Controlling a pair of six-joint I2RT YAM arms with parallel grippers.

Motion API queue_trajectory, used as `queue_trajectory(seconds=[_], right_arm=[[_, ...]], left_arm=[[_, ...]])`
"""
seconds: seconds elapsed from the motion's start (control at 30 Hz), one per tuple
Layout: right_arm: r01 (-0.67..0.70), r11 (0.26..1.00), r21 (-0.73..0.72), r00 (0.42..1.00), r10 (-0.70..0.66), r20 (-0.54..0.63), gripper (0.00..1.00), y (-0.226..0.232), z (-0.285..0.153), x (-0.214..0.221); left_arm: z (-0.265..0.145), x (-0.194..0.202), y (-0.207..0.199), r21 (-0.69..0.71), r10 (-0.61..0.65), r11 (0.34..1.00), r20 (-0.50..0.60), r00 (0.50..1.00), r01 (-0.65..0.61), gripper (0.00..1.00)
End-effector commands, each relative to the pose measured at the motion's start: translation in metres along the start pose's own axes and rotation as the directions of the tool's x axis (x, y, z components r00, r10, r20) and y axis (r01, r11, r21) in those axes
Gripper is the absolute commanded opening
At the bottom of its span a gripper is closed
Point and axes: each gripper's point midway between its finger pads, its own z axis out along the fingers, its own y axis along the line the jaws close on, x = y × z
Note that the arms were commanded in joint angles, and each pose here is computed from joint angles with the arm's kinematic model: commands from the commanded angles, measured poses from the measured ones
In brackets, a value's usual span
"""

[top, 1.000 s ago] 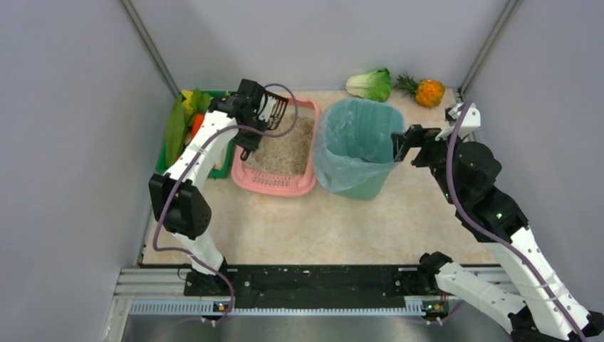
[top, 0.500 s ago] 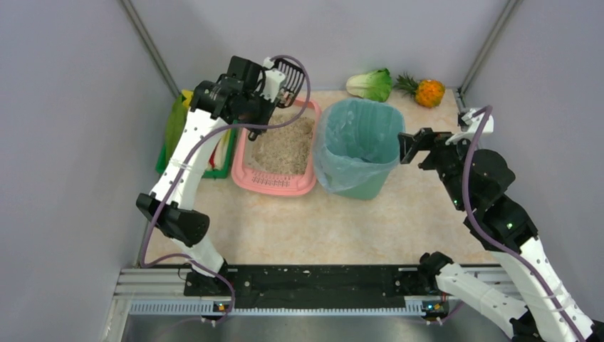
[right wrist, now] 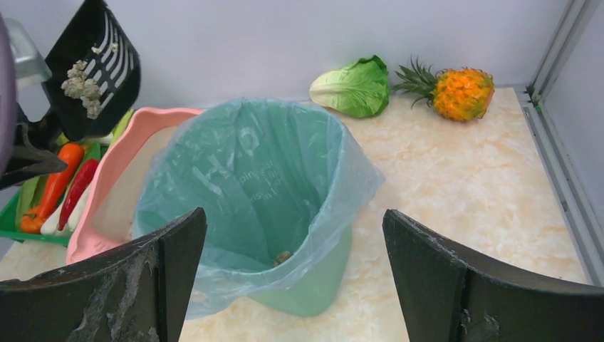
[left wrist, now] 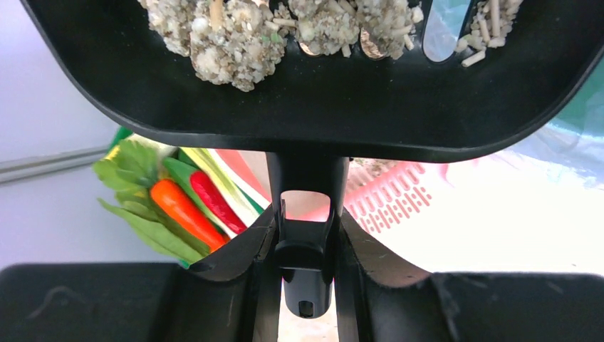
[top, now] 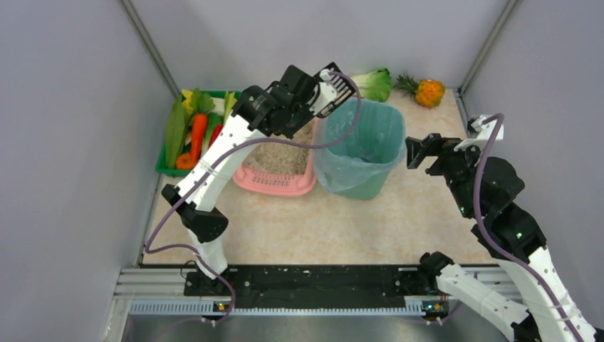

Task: Clean the litter box

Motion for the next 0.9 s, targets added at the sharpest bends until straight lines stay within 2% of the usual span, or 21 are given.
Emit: queue_trajectory(seconds=[0.0, 0.23, 0.33, 0.4, 0.5, 0.57, 0.63, 0.87], right_arm=[[-0.025, 1.000, 0.018, 0.999, 0.025, 0.042, 0.94, -0.006, -0.011, -0.017], [-0.032, 0.999, 0.036, 0.999, 0.031, 0.045, 0.94, -0.014, -0.021, -0.016], [-0.041, 0.998, 0.052, 0.998, 0.038, 0.053, 0.94, -0.020, -0.027, -0.017], [-0.046, 0.997, 0.068, 0.997, 0.042, 0.061, 0.94, -0.024, -0.031, -0.018], [-0.056, 0.995, 0.087, 0.996, 0.049, 0.073, 0.94, -0.031, -0.038, -0.019], [-0.058, 0.994, 0.095, 0.996, 0.051, 0.076, 0.94, -0.034, -0.041, -0.019], [-0.059, 0.993, 0.101, 0.996, 0.051, 0.079, 0.94, -0.036, -0.044, -0.019], [-0.062, 0.991, 0.119, 0.995, 0.051, 0.089, 0.94, -0.044, -0.051, -0.020]], left_arm=[[-0.003, -0.025, 0.016, -0.188, 0.116, 0.976, 0.015, 0.993, -0.111, 0.00], [0.007, -0.067, -0.004, -0.348, 0.300, 0.895, 0.009, 0.954, -0.278, 0.00], [0.016, -0.071, -0.008, -0.397, 0.363, 0.849, -0.044, 0.931, -0.349, 0.00], [0.026, -0.063, -0.005, -0.474, 0.421, 0.761, -0.158, 0.893, -0.443, 0.00], [0.032, -0.064, 0.002, -0.611, 0.470, 0.567, -0.311, 0.826, -0.553, 0.00], [0.028, -0.073, 0.002, -0.676, 0.488, 0.480, -0.324, 0.811, -0.559, 0.00], [0.018, -0.086, 0.002, -0.738, 0.489, 0.440, -0.281, 0.826, -0.512, 0.00], [0.002, -0.111, 0.002, -0.780, 0.499, 0.418, -0.231, 0.835, -0.465, 0.00]])
